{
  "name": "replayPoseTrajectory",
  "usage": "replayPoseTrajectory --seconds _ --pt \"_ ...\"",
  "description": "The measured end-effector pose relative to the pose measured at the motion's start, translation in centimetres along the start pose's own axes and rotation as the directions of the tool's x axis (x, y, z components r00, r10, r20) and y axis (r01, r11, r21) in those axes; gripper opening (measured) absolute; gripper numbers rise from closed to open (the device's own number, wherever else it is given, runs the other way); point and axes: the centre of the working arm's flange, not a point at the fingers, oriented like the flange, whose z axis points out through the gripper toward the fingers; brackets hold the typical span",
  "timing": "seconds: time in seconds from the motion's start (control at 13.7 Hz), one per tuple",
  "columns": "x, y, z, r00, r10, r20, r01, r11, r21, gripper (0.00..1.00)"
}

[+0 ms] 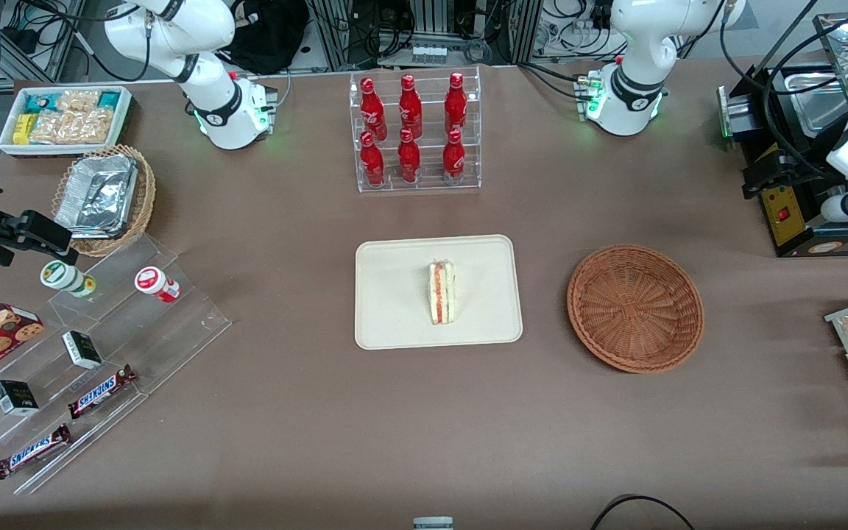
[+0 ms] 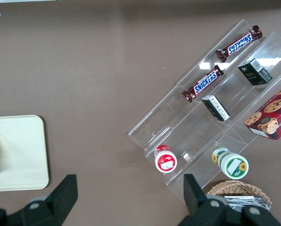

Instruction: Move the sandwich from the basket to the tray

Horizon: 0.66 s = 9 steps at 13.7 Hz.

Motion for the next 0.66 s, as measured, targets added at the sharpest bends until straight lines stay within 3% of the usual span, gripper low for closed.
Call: replayPoseTrajectory --seconds 0.66 --pt "-0.01 -0.57 -0.32 1.000 -0.025 -0.018 0.026 1.000 0.005 1.00"
